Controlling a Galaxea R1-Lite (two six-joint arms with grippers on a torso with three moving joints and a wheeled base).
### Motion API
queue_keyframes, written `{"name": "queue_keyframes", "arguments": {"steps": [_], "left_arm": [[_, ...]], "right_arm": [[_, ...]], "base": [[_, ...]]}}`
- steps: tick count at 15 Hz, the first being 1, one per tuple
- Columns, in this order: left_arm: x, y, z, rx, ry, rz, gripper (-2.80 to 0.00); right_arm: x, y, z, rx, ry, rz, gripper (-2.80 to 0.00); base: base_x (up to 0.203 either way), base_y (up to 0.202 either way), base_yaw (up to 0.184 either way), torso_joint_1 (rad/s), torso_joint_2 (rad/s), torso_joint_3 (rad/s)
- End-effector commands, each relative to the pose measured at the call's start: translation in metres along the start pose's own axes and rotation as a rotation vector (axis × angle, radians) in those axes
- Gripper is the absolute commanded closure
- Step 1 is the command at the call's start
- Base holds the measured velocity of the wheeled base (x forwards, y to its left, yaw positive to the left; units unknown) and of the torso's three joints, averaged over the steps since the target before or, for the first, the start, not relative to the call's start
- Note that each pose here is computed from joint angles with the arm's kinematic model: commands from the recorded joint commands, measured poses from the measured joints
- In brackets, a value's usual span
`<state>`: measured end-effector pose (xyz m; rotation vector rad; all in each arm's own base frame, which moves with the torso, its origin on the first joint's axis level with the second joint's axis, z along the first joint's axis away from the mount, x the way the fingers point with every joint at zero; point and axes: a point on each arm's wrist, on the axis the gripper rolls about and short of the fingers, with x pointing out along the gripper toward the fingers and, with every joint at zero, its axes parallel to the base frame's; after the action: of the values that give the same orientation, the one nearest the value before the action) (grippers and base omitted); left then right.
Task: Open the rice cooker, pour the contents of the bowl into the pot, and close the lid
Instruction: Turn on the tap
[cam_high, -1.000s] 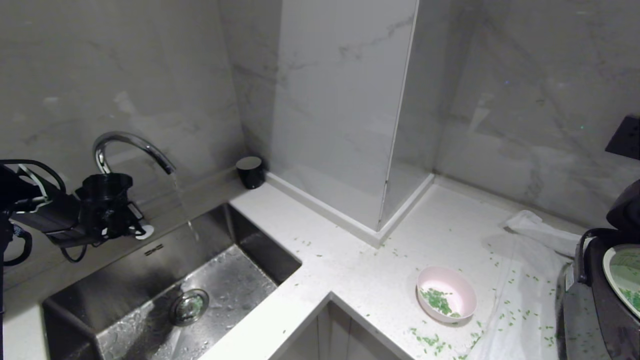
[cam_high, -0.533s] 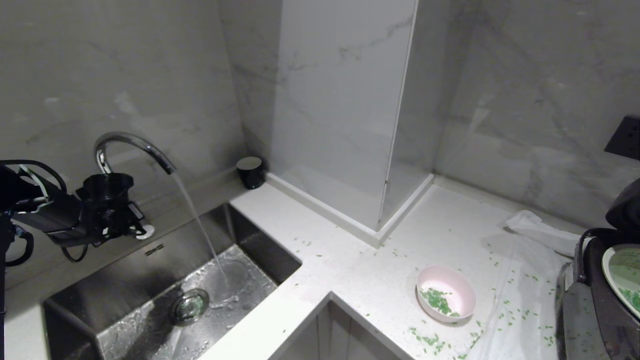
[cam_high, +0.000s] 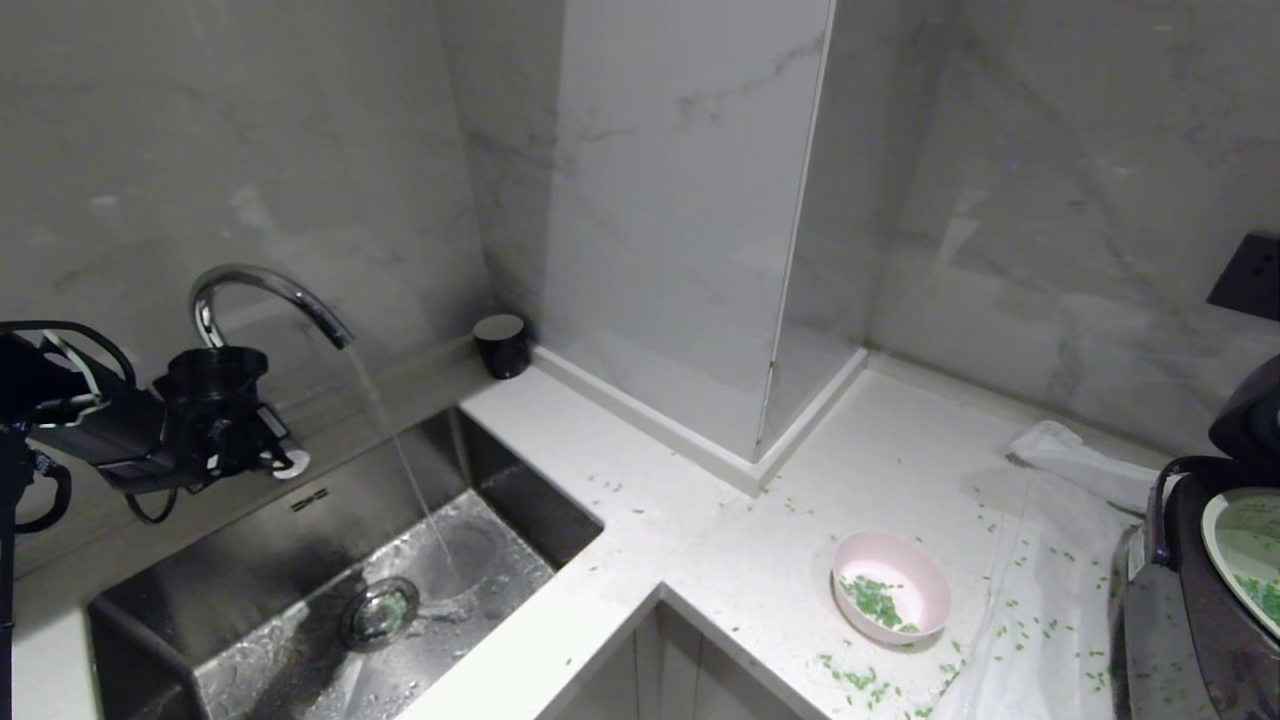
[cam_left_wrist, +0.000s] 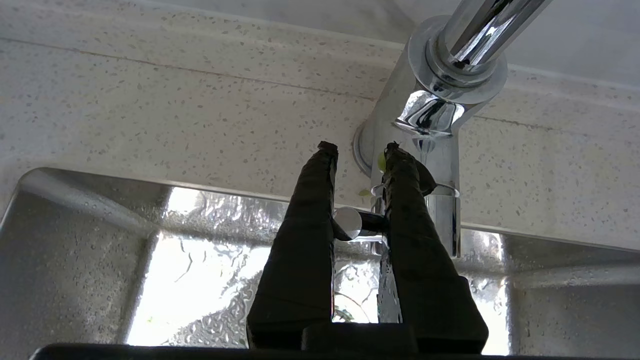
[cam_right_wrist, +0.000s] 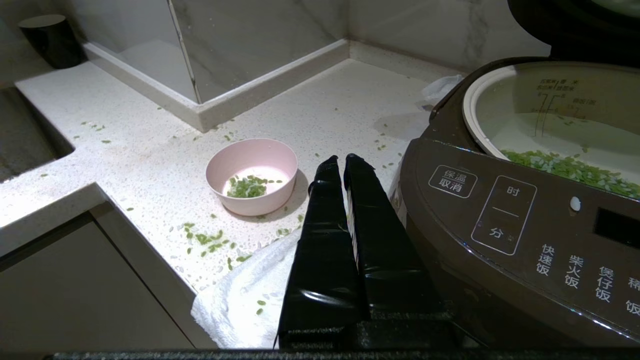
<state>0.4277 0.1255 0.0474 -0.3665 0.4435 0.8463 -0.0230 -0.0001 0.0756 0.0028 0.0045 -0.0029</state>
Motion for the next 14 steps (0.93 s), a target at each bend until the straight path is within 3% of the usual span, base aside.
{"name": "queue_keyframes", "arguments": {"steps": [1,9,10,14], "left_arm": [[0.0004,0.0004,-0.0011,-0.005,0.001,0.002,0.00],[-0.0073,0.0011,0.0010,-0.006,0.004,-0.014,0.00],[-0.0081,0.0009,0.0022,-0.008,0.000,-0.016,-2.80],[-0.0073,0.0023,0.0034,-0.010,-0.003,-0.012,-2.80]], "right_arm": [[-0.0001,0.0000,-0.0001,0.000,-0.001,0.000,0.00],[-0.0001,0.0000,-0.0001,0.000,-0.001,0.000,0.00],[-0.0001,0.0000,-0.0001,0.000,-0.001,0.000,0.00],[-0.0001,0.0000,-0.0001,0.000,-0.001,0.000,0.00]], "base": [[0.000,0.000,0.000,0.000,0.00,0.000],[0.000,0.000,0.000,0.000,0.00,0.000],[0.000,0.000,0.000,0.000,0.00,0.000],[0.000,0.000,0.000,0.000,0.00,0.000]]}}
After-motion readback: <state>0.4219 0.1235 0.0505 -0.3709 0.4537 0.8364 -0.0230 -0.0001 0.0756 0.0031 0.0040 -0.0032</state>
